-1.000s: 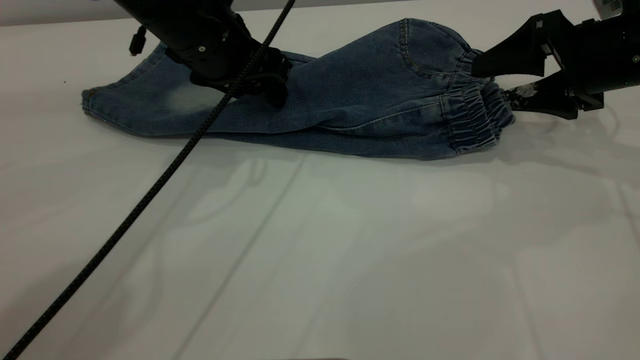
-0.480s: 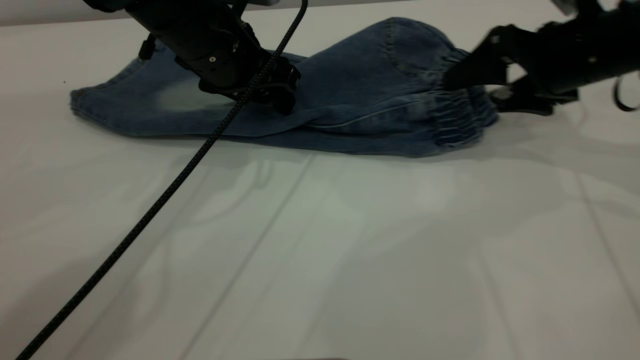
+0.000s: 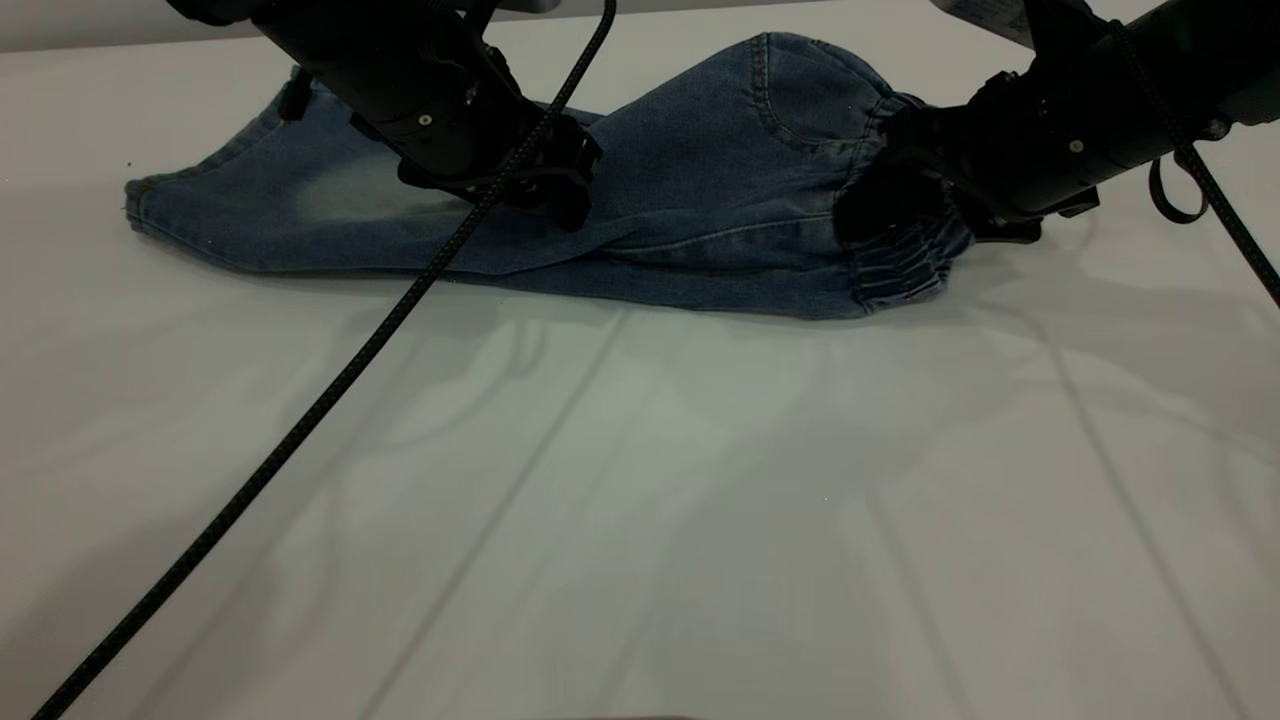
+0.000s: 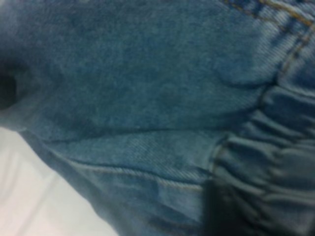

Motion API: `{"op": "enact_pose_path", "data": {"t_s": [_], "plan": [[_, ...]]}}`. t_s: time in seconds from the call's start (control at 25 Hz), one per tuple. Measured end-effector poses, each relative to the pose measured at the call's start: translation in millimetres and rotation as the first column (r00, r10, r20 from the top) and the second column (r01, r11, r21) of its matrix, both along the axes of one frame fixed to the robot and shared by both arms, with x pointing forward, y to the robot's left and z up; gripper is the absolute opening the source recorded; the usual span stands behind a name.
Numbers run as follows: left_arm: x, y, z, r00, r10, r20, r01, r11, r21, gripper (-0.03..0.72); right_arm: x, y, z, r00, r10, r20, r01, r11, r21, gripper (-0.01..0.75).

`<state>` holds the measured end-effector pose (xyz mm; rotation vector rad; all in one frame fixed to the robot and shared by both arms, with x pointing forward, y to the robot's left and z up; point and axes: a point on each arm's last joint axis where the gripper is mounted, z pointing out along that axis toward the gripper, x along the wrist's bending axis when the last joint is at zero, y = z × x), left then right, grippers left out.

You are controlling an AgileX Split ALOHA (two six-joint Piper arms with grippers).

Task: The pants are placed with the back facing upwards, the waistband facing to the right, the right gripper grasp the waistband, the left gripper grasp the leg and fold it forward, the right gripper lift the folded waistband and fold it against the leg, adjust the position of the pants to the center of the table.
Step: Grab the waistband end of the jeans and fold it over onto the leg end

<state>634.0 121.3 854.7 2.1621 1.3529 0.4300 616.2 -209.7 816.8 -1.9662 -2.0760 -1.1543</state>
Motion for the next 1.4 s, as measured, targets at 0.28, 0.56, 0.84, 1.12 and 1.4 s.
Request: {"op": "enact_pose_path", "data": {"t_s": [0.28, 0.56, 0.84, 1.12, 1.4], "plan": [[1.8, -5.1, 20.8, 0.998, -0.061, -0.016, 0.061, 0.998, -0.008, 0.471, 0.0, -2.5, 14.6, 1.000, 0.017, 0.001, -0.017, 1.000, -0.002, 0.069], [13.0, -8.7, 45.8, 0.992, -0.129, 0.012, 0.129, 0.992, 0.004, 0.471, -3.8, -17.5, 94.0, 0.997, 0.035, 0.068, -0.034, 0.999, -0.014, 0.069], [17.6, 2.2, 41.5, 0.992, -0.124, -0.001, 0.124, 0.992, 0.025, 0.471, -23.0, -27.7, 154.4, 0.992, 0.076, 0.101, -0.074, 0.997, -0.023, 0.069], [11.7, -6.4, -0.1, 0.986, -0.142, -0.091, 0.146, 0.988, 0.046, 0.471, -34.4, -21.3, 193.7, 0.979, 0.135, 0.156, -0.142, 0.989, 0.036, 0.069], [-2.6, -34.2, -18.0, 0.975, -0.178, -0.133, 0.183, 0.983, 0.027, 0.471, -34.1, -18.5, 198.7, 0.977, 0.142, 0.157, -0.154, 0.986, 0.067, 0.069]]}}
